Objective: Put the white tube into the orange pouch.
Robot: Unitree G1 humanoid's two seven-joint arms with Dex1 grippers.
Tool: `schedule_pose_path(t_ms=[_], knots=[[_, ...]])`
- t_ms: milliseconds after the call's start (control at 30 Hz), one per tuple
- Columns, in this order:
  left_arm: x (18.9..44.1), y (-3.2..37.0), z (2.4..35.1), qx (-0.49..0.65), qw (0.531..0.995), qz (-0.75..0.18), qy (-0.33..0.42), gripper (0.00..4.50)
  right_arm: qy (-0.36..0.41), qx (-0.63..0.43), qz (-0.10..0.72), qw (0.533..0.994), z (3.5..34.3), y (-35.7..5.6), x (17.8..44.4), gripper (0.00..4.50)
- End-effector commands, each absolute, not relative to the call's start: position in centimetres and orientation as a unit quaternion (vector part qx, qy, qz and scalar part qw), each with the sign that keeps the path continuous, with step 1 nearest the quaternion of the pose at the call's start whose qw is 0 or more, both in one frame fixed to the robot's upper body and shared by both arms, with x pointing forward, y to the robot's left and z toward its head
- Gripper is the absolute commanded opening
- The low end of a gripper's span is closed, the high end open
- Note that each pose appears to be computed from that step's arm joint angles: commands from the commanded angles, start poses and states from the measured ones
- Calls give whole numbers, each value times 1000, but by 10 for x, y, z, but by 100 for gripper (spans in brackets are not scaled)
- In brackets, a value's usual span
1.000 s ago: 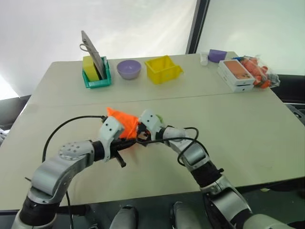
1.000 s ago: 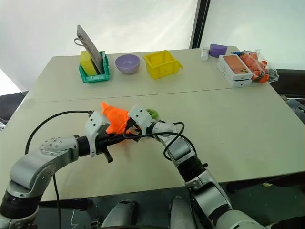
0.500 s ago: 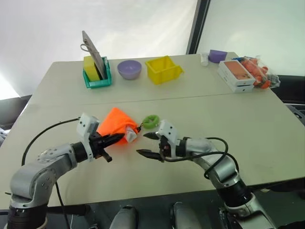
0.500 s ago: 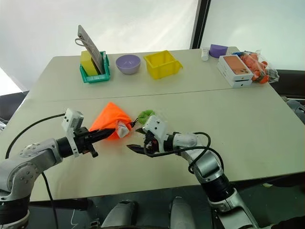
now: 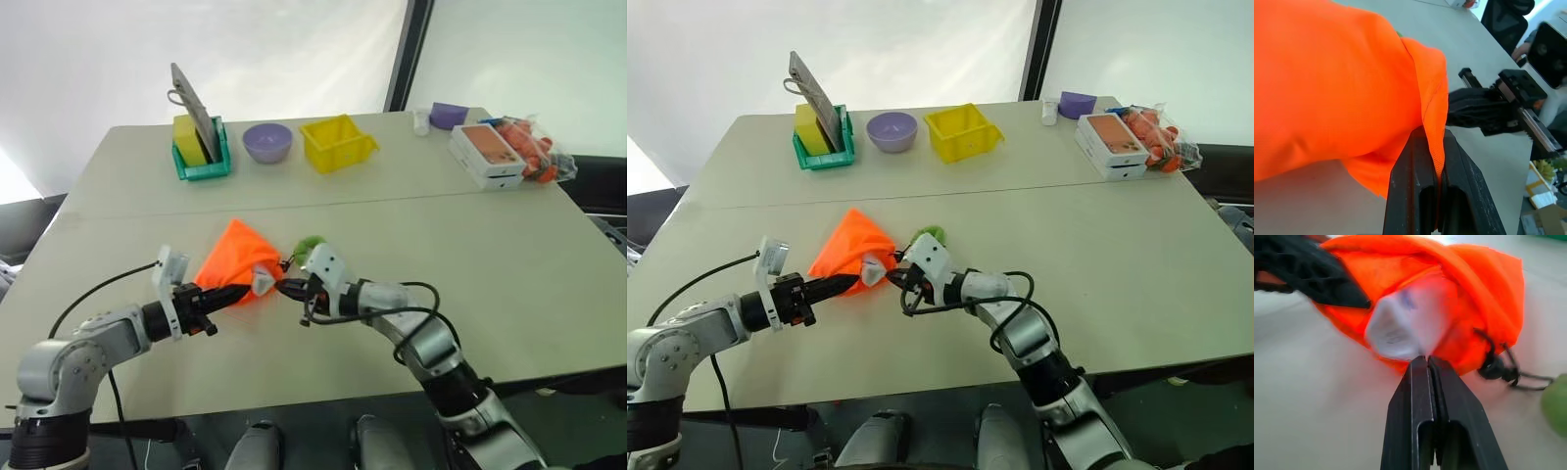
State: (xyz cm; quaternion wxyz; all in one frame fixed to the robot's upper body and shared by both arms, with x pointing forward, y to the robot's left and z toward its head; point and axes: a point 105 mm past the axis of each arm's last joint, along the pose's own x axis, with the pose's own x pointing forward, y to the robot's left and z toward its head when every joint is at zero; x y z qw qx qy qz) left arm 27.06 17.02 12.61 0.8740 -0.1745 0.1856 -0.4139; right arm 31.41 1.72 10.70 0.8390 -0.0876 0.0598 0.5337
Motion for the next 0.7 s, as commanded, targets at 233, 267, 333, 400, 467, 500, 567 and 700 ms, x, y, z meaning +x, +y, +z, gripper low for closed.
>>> schedule_pose_path(t_ms=[233, 267, 333, 400, 467, 500, 567, 700], knots=[[263, 169, 133, -144, 877, -424, 175, 0, 11, -104, 543, 833, 126, 60, 325, 5], [262, 170, 131, -137, 879, -421, 178, 0, 8, -105, 545, 832, 127, 60, 324, 5], [259, 178, 127, -120, 884, -410, 187, 0, 3, -106, 542, 833, 129, 53, 323, 5], [255, 191, 122, -95, 891, -395, 202, 0, -5, -113, 545, 831, 131, 40, 319, 5], [251, 205, 116, -68, 897, -379, 219, 0, -11, -120, 556, 823, 132, 25, 309, 5], [249, 211, 114, -55, 899, -372, 225, 0, -12, -123, 561, 819, 132, 18, 304, 5], [247, 223, 111, -33, 903, -359, 234, 0, -13, -129, 565, 815, 133, 3, 297, 5], [249, 232, 108, -16, 908, -347, 235, 0, 7, -135, 545, 828, 130, -19, 304, 5]])
